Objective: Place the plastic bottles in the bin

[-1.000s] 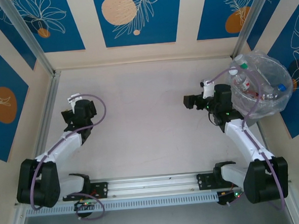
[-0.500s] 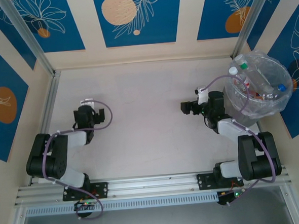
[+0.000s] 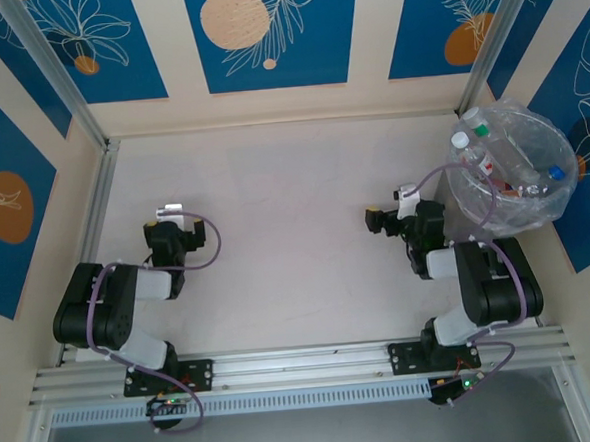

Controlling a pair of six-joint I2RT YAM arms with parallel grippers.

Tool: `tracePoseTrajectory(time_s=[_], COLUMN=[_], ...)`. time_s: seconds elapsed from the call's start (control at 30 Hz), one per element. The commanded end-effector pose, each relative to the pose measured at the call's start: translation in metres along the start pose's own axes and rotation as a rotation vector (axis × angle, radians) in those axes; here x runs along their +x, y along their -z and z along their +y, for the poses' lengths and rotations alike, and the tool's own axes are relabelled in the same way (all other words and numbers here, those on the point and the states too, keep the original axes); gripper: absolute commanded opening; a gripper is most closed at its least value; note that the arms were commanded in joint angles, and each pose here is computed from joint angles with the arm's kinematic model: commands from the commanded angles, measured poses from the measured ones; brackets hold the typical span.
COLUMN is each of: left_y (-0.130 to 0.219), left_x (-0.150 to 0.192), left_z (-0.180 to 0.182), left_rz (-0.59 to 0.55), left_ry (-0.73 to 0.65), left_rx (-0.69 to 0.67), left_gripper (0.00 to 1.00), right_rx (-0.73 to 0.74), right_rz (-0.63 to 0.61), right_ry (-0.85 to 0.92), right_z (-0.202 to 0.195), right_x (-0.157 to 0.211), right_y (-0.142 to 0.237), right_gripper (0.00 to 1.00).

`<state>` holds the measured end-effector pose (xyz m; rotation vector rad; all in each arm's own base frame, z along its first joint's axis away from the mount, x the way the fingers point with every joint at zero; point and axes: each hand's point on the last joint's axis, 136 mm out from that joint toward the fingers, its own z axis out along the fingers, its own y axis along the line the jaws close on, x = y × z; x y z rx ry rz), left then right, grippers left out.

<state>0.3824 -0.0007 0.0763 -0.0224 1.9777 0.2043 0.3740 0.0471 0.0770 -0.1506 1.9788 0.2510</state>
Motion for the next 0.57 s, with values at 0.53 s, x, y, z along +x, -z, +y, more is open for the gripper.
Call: tracePoseTrajectory(time_s=[0.53], left_y=[-0.002], left_x=[-0.017], left_z=[0.001], left_rz=[-0.053], left_ry=[0.019], left_rx=[0.013], left_gripper=[0.99], right_rx=[0.019], right_rz=[-0.032], right_ry=[-0.066], right_z=[-0.016], right_x=[-0.024], right_y=[-0.009], right_gripper=[0.99])
